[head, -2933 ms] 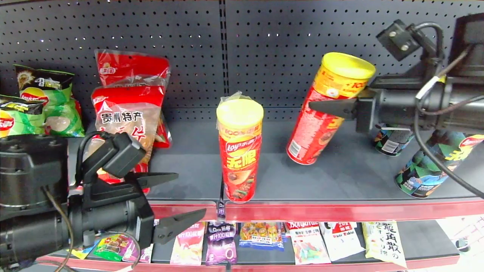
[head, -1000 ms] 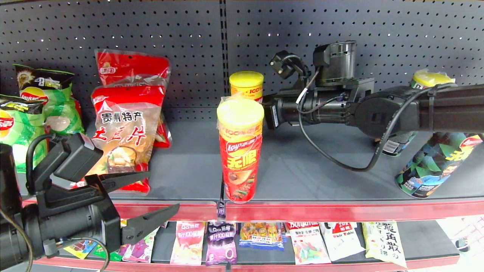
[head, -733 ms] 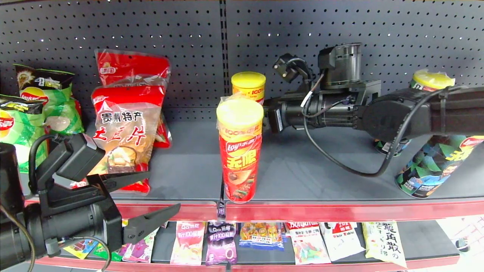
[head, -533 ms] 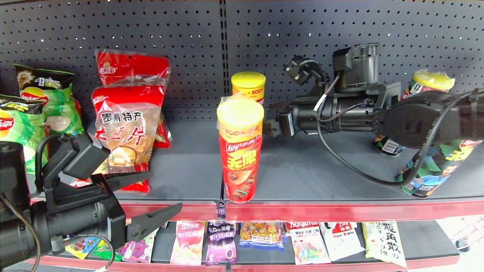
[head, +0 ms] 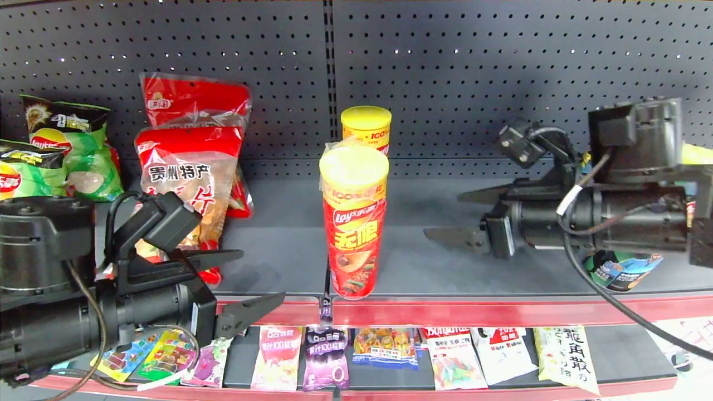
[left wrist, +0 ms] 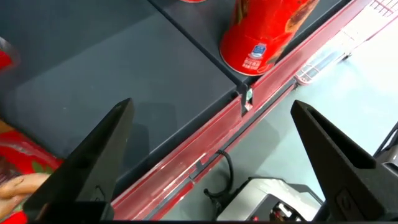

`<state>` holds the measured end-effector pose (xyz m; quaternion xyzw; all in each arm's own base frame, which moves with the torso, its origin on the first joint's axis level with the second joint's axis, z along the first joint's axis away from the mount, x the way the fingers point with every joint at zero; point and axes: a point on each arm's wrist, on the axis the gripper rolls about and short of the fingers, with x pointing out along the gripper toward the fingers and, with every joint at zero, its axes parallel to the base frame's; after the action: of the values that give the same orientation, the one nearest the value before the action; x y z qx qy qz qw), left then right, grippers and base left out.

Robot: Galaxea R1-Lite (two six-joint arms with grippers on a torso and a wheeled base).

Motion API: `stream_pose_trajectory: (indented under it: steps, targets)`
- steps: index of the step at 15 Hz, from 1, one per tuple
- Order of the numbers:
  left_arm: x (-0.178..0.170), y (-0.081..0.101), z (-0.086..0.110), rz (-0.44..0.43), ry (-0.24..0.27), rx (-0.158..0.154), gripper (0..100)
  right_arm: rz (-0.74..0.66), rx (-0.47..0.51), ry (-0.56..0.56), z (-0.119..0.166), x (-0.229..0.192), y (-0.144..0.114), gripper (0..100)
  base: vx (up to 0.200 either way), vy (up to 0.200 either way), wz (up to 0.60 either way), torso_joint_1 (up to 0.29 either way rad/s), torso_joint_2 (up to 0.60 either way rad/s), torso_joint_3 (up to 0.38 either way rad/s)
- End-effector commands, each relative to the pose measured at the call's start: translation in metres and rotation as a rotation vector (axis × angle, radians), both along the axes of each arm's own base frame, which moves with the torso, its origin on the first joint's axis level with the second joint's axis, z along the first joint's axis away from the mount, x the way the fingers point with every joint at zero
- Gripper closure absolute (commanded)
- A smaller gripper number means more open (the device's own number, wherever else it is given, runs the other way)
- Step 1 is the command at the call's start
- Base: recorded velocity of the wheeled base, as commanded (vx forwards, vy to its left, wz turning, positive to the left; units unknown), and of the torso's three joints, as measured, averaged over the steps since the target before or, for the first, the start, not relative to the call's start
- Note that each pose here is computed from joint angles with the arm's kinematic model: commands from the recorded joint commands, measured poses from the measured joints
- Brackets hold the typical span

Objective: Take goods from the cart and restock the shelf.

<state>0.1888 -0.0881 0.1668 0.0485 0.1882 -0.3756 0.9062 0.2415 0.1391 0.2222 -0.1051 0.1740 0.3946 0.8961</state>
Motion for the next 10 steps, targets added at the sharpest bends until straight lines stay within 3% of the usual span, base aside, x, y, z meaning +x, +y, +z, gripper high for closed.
stream_pose_trajectory:
  steps: [1,2,3,4,10]
  targets:
    - [0.010,-0.009,-0.011,-0.025,0.041,0.028,0,0.005,0.010,-0.019,-0.002,-0.060,-0.032,0,0.000,0.000,0.00,0.000,0.00,0.000]
    - [0.015,-0.013,-0.017,-0.040,0.049,0.054,0,0.007,0.009,-0.019,-0.009,-0.081,-0.043,0,0.000,0.000,0.00,0.000,0.00,0.000]
    - [0.015,-0.013,-0.017,-0.040,0.049,0.054,0,0.007,0.009,-0.019,-0.009,-0.081,-0.043,0,0.000,0.000,0.00,0.000,0.00,0.000]
    - [0.026,-0.019,-0.022,-0.051,0.061,0.076,0,0.009,0.020,-0.033,-0.017,-0.108,-0.058,0,0.000,0.000,0.00,0.000,0.00,0.000]
    - [0.064,-0.043,-0.027,-0.048,0.061,0.096,0,-0.056,0.068,-0.026,-0.023,-0.133,-0.073,0,0.000,0.000,0.00,0.000,0.00,0.000]
